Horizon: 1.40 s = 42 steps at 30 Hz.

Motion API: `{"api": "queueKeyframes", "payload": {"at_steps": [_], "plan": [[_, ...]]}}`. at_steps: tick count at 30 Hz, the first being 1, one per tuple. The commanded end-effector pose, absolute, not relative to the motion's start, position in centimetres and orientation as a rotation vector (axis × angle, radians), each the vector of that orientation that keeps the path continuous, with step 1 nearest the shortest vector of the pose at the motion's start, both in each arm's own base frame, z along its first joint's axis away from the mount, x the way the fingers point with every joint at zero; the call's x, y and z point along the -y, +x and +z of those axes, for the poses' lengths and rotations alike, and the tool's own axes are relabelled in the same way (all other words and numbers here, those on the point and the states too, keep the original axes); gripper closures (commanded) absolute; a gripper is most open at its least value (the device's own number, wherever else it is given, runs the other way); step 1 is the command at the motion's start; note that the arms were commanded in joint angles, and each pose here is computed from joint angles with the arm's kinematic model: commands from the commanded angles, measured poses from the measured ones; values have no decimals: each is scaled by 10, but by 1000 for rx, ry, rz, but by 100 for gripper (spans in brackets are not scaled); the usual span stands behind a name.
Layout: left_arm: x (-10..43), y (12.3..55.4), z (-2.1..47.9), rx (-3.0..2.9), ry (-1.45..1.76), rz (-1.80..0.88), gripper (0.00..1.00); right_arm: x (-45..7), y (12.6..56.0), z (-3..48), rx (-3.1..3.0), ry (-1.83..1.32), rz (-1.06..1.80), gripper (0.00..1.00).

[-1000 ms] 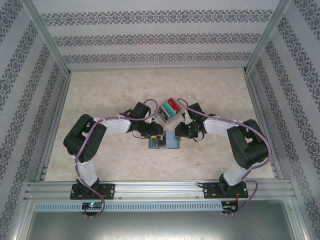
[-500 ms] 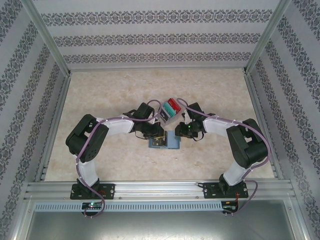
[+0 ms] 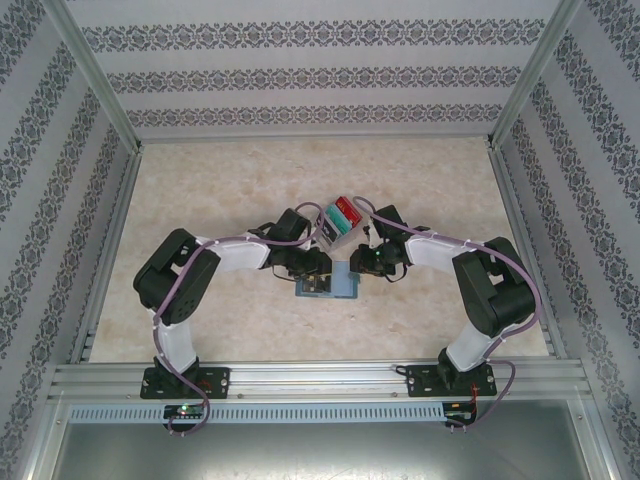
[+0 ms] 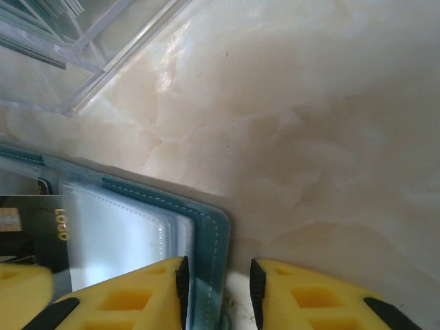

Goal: Put the credit cards into the card holder

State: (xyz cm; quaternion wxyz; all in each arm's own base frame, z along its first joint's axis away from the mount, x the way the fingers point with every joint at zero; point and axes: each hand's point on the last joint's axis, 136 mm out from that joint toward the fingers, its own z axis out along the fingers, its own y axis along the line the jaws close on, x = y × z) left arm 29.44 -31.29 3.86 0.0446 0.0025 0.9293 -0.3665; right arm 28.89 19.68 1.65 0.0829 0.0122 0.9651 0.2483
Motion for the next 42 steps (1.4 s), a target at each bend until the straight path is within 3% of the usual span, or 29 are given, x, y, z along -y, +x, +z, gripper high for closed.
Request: {"api": "queueKeyframes", "payload": {"at_steps": [1, 6, 12, 15, 19, 22, 42], "plan": [[301, 292, 54, -2841, 59, -997, 66, -200, 274, -2, -2948, 17, 711, 68], [302, 292, 60, -2843, 74, -991, 61, -201, 274, -2, -2950, 10, 717, 67], [287, 287, 53, -2907, 63, -864, 64, -200, 276, 3, -2939, 7, 715, 67], [284, 284, 48, -2910, 52, -859, 69, -201, 277, 3, -2939, 7, 716, 67], [285, 286, 37, -2909, 37, -860, 88, -202, 276, 1, -2945, 11, 724, 67], [289, 287, 34, -2903, 40, -885, 93, -202, 276, 0, -2949, 6, 723, 67], [302, 272, 1, -2967, 78, -979, 89, -203, 275, -2, -2956, 9, 731, 68]]}}
